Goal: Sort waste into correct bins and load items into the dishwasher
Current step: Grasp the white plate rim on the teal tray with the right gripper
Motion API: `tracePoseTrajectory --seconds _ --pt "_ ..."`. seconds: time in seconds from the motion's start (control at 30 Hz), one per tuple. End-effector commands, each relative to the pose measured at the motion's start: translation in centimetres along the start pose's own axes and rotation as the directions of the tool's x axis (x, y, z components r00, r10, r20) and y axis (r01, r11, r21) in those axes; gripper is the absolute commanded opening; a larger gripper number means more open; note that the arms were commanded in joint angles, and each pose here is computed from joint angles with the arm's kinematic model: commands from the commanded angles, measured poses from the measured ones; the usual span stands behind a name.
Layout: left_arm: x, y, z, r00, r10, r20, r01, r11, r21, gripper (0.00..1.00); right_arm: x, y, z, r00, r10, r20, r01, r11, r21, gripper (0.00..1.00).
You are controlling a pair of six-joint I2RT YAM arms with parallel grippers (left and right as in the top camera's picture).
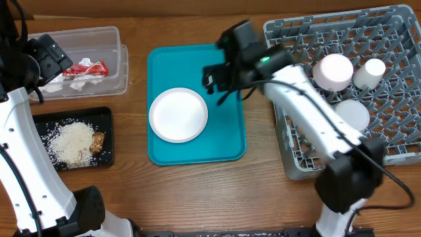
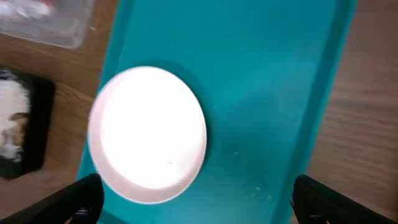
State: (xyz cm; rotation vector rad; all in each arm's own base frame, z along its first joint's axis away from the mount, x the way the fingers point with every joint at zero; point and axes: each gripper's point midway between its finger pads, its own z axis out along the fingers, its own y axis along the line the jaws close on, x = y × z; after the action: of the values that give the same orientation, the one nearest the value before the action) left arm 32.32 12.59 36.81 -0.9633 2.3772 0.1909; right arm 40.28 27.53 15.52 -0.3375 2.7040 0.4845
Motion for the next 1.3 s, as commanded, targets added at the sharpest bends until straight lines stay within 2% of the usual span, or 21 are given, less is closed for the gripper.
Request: tracePoseTrajectory --seconds 0.0,0.07,0.23,0.3,0.37,0.47,0.63,0.8,0.97,1.1,1.27 --pt "0.1 -0.1 0.2 1.000 -0.003 -0.005 0.003 1.000 -0.009 1.00 2.7 -1.4 5.4 0.990 0.119 -0.070 -0.111 0.988 0.112 0.92" --pt "0.1 -0.1 0.2 1.000 -0.003 -0.005 0.003 1.000 -0.009 1.00 3.8 -0.7 7.9 0.987 0.127 -0.098 -0.115 0.987 0.116 0.77" --pt "0.1 -0.1 0.2 1.000 -0.003 -0.004 0.003 1.000 -0.009 1.00 5.5 0.4 11.6 0.984 0.124 -0.129 -0.108 0.986 0.128 0.60" --pt "0.1 -0.1 0.2 1.000 -0.003 -0.005 0.003 1.000 -0.009 1.00 6.2 0.4 12.6 0.980 0.153 -0.130 -0.131 0.978 0.162 0.45" --pt "0.1 -0.1 0.2 1.000 -0.003 -0.005 0.003 1.000 -0.009 1.00 6.7 0.2 13.2 0.978 0.162 -0.131 -0.136 0.973 0.188 0.40" --pt "0.1 -0.1 0.2 1.000 -0.003 -0.005 0.003 1.000 -0.009 1.00 7.2 0.3 13.8 0.979 0.152 -0.137 -0.122 0.971 0.204 0.37" --pt "0.1 -0.1 0.2 1.000 -0.003 -0.005 0.003 1.000 -0.009 1.00 7.2 0.4 13.7 0.980 0.149 -0.134 -0.119 0.971 0.208 0.04" --pt "0.1 -0.1 0.2 1.000 -0.003 -0.005 0.003 1.000 -0.009 1.00 5.3 -0.6 11.1 0.982 0.159 -0.105 -0.126 0.955 0.270 0.04" --pt "0.1 -0.1 0.2 1.000 -0.003 -0.005 0.003 1.000 -0.009 1.00 0.0 -4.0 3.1 0.986 0.160 0.050 -0.166 0.887 0.430 0.04" --pt "0.1 -0.1 0.2 1.000 -0.003 -0.005 0.003 1.000 -0.009 1.00 -4.7 -9.3 -6.6 0.956 0.131 0.262 -0.268 0.750 0.605 0.04" --pt "0.1 -0.1 0.2 1.000 -0.003 -0.005 0.003 1.000 -0.009 1.00 -8.1 -16.9 -17.9 0.858 0.070 0.509 -0.470 0.509 0.721 0.04"
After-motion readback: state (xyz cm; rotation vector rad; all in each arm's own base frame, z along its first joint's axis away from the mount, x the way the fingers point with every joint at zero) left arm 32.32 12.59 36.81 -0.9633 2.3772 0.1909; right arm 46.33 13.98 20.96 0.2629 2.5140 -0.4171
